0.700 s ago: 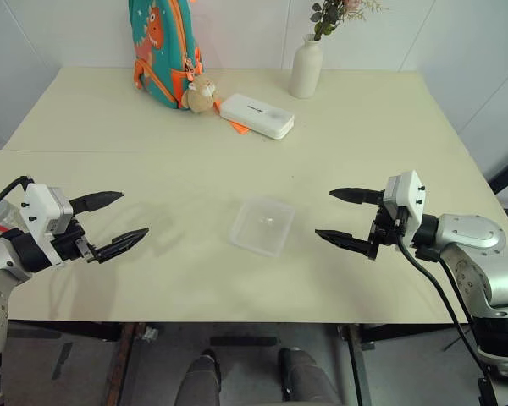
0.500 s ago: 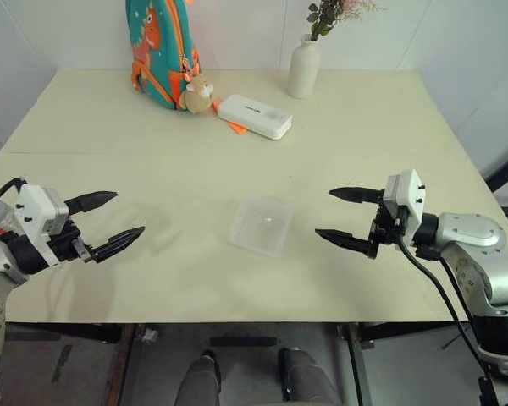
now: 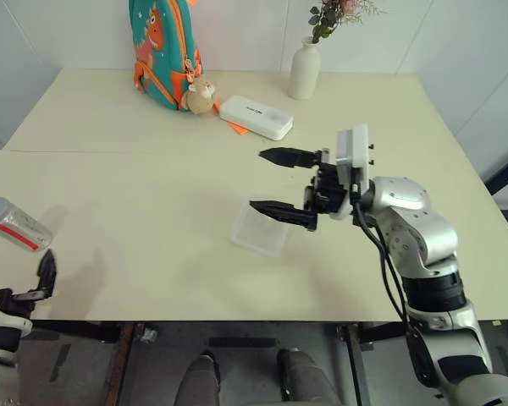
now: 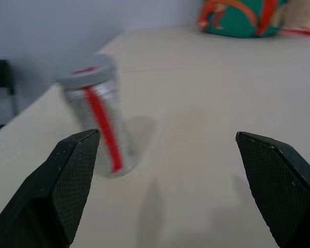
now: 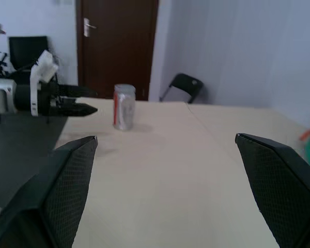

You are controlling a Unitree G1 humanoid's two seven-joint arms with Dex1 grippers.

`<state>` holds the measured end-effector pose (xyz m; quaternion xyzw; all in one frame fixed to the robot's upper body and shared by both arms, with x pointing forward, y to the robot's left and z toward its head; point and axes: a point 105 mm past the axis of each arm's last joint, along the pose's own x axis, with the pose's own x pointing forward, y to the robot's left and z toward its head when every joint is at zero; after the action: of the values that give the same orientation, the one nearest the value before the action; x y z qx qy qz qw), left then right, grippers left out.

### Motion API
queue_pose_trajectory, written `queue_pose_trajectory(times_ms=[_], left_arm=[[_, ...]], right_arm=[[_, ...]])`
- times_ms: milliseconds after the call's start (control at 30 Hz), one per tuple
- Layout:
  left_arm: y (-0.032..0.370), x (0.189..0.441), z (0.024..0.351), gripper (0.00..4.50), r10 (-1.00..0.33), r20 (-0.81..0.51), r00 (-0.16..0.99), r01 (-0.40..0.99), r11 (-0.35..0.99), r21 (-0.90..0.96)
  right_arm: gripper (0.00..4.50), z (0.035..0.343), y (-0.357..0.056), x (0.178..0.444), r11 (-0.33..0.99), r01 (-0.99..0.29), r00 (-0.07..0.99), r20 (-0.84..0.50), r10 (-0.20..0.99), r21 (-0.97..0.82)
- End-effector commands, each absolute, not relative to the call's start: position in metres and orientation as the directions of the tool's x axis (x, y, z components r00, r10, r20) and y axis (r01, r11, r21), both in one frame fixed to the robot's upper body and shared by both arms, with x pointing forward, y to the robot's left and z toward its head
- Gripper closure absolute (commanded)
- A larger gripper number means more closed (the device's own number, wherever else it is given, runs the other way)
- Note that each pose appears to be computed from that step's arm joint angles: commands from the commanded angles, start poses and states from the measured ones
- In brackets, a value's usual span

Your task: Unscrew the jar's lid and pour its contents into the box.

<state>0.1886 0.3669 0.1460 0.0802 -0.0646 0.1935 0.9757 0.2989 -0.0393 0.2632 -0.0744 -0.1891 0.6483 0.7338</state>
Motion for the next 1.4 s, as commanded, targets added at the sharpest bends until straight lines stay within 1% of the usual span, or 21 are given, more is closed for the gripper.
queue_pose_trajectory(times_ms=[33, 167, 233, 300, 467, 667, 800, 867, 1000, 1267, 1400], left_arm=[[0.39, 0.178, 0.161, 0.02, 0.487, 0.221, 0.845, -0.528, 0.828, 0.192], [0.401, 0.19, 0.158, 0.02, 0.528, 0.238, 0.815, -0.565, 0.815, 0.129], [0.397, 0.203, 0.158, 0.02, 0.497, 0.246, 0.832, -0.529, 0.844, 0.088], [0.393, 0.213, 0.157, 0.02, 0.46, 0.245, 0.853, -0.493, 0.865, 0.093], [0.404, 0.223, 0.152, 0.02, 0.466, 0.24, 0.852, -0.496, 0.864, 0.086], [0.42, 0.236, 0.158, 0.02, 0.486, 0.255, 0.836, -0.517, 0.853, 0.069], [0.422, 0.253, 0.159, 0.02, 0.461, 0.25, 0.852, -0.48, 0.877, 0.017], [0.418, 0.266, 0.158, 0.02, 0.418, 0.233, 0.878, -0.443, 0.894, 0.067], [0.417, 0.279, 0.157, 0.02, 0.401, 0.216, 0.89, -0.426, 0.9, 0.087], [0.42, 0.292, 0.154, 0.02, 0.4, 0.193, 0.896, -0.426, 0.897, 0.118], [0.424, 0.295, 0.159, 0.02, 0.399, 0.198, 0.895, -0.429, 0.892, 0.141]], right_arm=[[0.0, 0.28, -0.029, 0.294, 0.117, -0.914, 0.027, 0.229, 0.973, -0.388], [0.0, 0.287, -0.019, 0.293, 0.11, -0.912, 0.006, 0.257, 0.966, -0.394], [0.0, 0.289, -0.017, 0.293, 0.112, -0.911, 0.002, 0.267, 0.964, -0.397], [0.0, 0.291, -0.014, 0.292, 0.114, -0.91, 0.0, 0.276, 0.961, -0.398], [0.0, 0.297, -0.009, 0.282, 0.114, -0.908, -0.012, 0.297, 0.955, -0.402], [0.0, 0.294, -0.011, 0.28, 0.141, -0.911, 0.018, 0.304, 0.953, -0.387], [0.0, 0.296, -0.009, 0.28, 0.153, -0.909, 0.03, 0.307, 0.951, -0.388], [0.0, 0.298, -0.01, 0.28, 0.161, -0.909, 0.037, 0.309, 0.95, -0.385], [0.0, 0.293, -0.014, 0.282, 0.158, -0.906, 0.047, 0.28, 0.959, -0.392], [0.0, 0.277, -0.022, 0.275, 0.038, -0.919, -0.025, 0.154, 0.988, -0.393], [0.0, 0.273, -0.023, 0.274, 0.021, -0.92, -0.033, 0.13, 0.991, -0.391]])
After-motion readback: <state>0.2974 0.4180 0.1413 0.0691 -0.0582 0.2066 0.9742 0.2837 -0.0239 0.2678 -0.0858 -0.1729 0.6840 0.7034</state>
